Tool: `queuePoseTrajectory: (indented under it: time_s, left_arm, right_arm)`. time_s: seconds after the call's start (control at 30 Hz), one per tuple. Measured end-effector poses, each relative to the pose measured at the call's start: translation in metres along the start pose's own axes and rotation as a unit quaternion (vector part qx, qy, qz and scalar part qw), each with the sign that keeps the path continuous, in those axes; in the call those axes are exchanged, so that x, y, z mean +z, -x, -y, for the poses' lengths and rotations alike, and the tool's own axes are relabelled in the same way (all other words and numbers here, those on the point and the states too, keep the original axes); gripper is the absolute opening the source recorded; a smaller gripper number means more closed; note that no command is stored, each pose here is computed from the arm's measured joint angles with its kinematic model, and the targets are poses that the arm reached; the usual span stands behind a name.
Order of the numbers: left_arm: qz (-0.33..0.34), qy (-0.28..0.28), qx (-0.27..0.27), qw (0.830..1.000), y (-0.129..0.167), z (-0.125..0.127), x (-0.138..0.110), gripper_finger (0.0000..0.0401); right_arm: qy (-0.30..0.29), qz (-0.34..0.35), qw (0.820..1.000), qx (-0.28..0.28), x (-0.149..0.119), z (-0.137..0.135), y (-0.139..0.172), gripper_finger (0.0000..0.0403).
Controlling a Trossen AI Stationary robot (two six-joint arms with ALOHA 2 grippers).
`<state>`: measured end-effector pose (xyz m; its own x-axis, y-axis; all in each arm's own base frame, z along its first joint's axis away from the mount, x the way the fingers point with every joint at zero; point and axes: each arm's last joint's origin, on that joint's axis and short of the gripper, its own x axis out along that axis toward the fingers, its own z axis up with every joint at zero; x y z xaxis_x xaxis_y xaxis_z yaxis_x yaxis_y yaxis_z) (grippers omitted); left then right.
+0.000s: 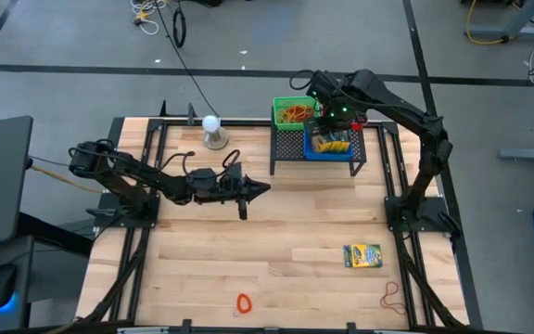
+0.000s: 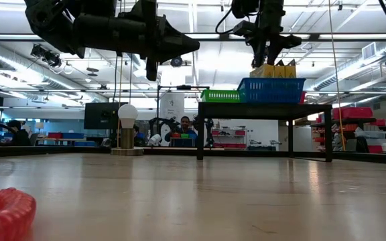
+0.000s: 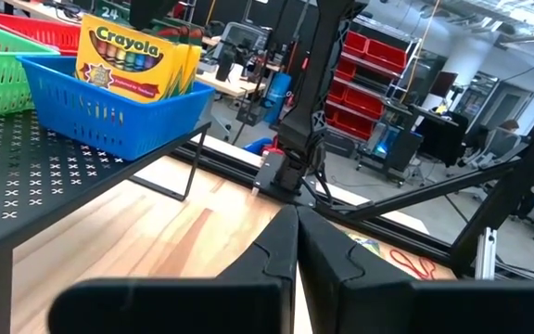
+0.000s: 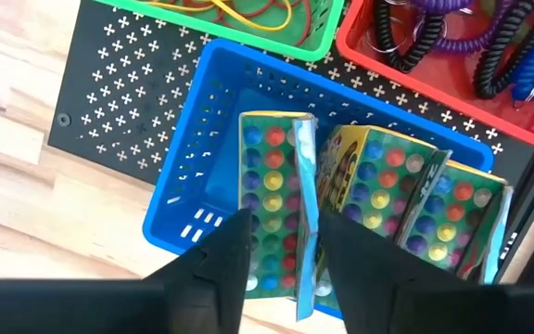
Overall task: Pick & Place Office Desk Supplies
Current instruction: Put the yellow crayon box into the blue bin
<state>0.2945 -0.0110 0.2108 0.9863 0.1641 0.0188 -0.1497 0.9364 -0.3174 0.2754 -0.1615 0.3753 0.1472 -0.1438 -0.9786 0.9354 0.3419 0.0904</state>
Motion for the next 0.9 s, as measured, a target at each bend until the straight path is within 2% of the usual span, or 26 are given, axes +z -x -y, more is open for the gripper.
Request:
queuePoseTrajectory:
  time_s: [0.47, 0.9]
  left_arm:
    - [-0.002, -0.001, 0.001, 1.0, 0.0, 0.0, 0.0, 0.0011]
    - [-0.011, -0.001, -0.02, 1.0, 0.0, 0.001, -0.001, 0.0011]
  right_arm:
    - [0.0, 0.001, 1.0, 0.001, 0.0, 0.0, 0.0, 0.001]
    - [-0.075, 0.025, 0.997, 0.002, -0.004, 0.009, 0.014, 0.0003]
